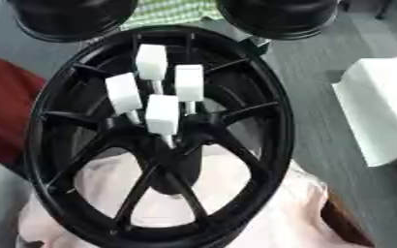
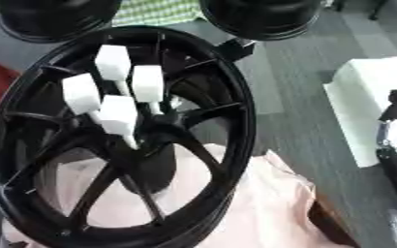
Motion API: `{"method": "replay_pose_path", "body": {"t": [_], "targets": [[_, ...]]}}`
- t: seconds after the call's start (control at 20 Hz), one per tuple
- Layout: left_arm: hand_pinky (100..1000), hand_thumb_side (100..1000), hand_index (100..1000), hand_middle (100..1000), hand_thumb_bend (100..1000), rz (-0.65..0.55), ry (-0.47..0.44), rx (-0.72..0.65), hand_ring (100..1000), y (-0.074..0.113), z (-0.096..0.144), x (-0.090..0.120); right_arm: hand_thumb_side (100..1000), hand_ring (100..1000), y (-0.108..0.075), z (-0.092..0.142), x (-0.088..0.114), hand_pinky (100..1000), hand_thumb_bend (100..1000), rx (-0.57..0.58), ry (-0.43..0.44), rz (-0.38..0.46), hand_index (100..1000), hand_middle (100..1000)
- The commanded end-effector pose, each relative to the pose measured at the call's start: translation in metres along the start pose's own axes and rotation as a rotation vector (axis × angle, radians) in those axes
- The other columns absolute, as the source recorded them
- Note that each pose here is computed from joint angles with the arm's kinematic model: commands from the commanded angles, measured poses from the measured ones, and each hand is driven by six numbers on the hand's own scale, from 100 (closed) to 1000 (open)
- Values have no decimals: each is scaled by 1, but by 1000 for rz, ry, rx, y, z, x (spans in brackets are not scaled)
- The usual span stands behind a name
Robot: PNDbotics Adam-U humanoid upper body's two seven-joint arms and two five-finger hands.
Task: Pull the pin out of the wheel hub.
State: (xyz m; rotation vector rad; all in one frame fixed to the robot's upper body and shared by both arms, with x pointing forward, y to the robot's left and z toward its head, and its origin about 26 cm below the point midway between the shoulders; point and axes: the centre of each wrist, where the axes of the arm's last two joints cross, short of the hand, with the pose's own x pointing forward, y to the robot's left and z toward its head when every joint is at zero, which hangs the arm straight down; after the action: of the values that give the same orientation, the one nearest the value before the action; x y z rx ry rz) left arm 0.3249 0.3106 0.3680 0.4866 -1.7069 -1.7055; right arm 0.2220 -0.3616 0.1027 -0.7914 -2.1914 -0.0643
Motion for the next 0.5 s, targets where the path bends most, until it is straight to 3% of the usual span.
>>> {"method": "replay_pose_path", "body": {"t": [0.05, 0.5], "targets": [[781, 765, 835, 679, 100, -38, -2, 17, 758, 13, 4, 7, 549, 785, -2, -5, 4, 765, 100, 9, -23, 2, 835, 715], [784, 766, 840, 691, 100, -101, -47, 8, 764, 25, -14, 26, 550, 785, 3, -3, 4, 765, 100, 11, -18, 0, 836, 715]]}}
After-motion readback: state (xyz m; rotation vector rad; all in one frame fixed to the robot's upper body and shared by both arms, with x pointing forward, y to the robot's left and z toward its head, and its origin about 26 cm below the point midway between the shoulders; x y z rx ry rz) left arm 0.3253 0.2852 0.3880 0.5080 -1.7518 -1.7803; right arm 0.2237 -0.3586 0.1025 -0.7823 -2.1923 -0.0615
